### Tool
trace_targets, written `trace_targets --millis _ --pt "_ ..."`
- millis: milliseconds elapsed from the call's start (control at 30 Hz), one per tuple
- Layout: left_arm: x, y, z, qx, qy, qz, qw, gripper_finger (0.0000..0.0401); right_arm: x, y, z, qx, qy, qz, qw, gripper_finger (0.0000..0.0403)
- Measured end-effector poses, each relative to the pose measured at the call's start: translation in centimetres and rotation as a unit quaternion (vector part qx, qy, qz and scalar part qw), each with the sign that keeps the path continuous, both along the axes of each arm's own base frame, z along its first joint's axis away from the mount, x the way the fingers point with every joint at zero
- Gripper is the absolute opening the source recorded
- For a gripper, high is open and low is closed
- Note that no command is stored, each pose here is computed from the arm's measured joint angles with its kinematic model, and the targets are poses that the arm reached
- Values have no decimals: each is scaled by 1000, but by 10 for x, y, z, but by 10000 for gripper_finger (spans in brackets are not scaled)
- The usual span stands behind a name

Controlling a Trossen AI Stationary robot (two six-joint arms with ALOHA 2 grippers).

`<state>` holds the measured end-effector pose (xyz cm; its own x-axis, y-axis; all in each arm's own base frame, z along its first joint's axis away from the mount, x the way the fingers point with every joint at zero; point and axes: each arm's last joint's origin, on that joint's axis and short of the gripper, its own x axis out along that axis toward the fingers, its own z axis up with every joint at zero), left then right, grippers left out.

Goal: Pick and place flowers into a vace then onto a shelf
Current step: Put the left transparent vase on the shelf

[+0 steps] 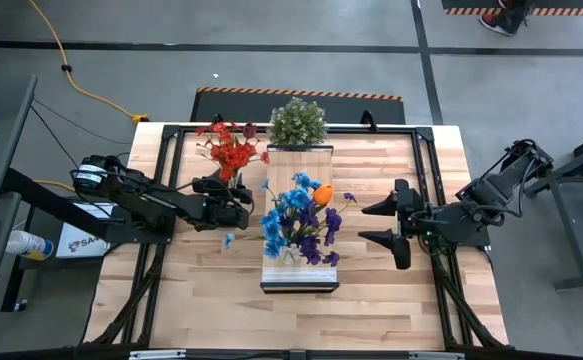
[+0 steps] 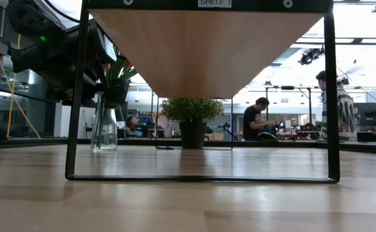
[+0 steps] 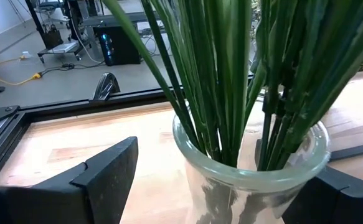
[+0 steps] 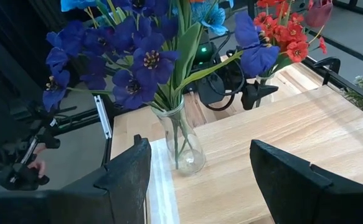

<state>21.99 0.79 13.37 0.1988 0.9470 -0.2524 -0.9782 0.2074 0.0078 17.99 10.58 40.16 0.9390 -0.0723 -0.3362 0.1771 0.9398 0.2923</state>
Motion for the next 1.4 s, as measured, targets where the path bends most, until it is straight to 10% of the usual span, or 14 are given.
trace_targets --millis 300,700,1400 --pt "0 0 0 0 2 0 1000 347 0 0 0 2 0 2 1000 261" --pt "5 -1 -9 -10 -1 -3 1000 204 0 0 0 11 0 2 1000 261" --pt "12 -2 -7 -26 -19 -7 999 201 0 0 0 10 0 1 1000 261"
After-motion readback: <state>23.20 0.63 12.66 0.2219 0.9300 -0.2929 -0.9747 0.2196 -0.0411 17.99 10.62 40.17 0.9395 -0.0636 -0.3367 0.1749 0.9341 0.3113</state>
